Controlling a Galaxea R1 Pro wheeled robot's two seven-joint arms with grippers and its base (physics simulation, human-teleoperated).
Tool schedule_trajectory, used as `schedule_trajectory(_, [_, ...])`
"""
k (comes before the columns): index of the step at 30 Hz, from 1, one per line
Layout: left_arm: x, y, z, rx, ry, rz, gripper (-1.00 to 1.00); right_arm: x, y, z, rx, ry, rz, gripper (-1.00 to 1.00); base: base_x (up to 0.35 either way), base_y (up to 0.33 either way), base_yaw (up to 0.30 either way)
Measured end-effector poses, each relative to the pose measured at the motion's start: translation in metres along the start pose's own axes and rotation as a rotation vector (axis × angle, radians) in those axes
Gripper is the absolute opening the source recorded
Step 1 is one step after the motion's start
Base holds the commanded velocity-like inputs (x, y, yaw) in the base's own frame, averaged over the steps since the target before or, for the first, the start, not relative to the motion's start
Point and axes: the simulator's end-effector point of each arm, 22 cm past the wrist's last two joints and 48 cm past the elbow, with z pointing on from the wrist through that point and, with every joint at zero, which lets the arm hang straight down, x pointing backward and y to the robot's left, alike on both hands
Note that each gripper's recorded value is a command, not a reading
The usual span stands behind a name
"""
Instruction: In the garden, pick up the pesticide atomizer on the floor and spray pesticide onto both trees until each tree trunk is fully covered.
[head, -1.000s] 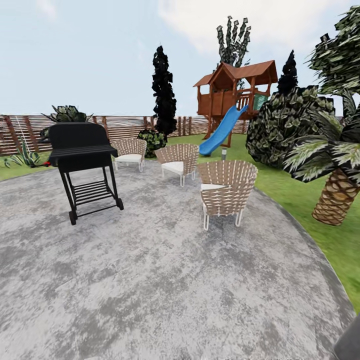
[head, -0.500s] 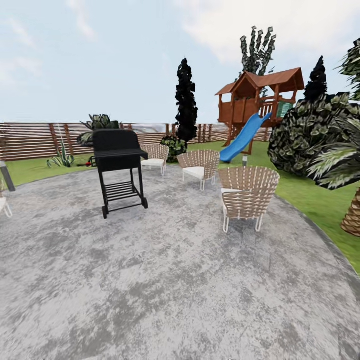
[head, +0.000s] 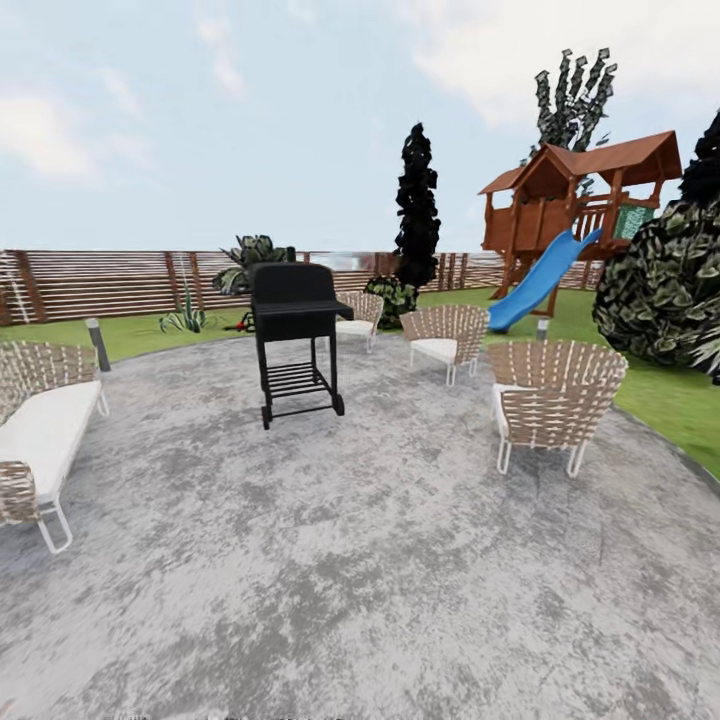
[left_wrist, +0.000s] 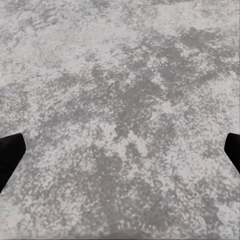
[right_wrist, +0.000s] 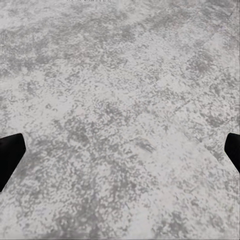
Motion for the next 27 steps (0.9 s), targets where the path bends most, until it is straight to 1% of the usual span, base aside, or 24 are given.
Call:
schedule_trajectory(11, [-0.0048,0.0002,-0.0003,0.0,-0.011,-0.001,1.0,-0.0043,-0.0001,-0.0003,0.0,-0.01,0.001,1.0,-0.005,0.303,0.23])
schedule_trajectory(27, [-0.0052,0.0005,-0.0004,0.0,-0.012,0.0,1.0,-0.0048,0.0007,-0.0004,-0.006,-0.01,-0.002,1.0,0.0,0.309,0.015])
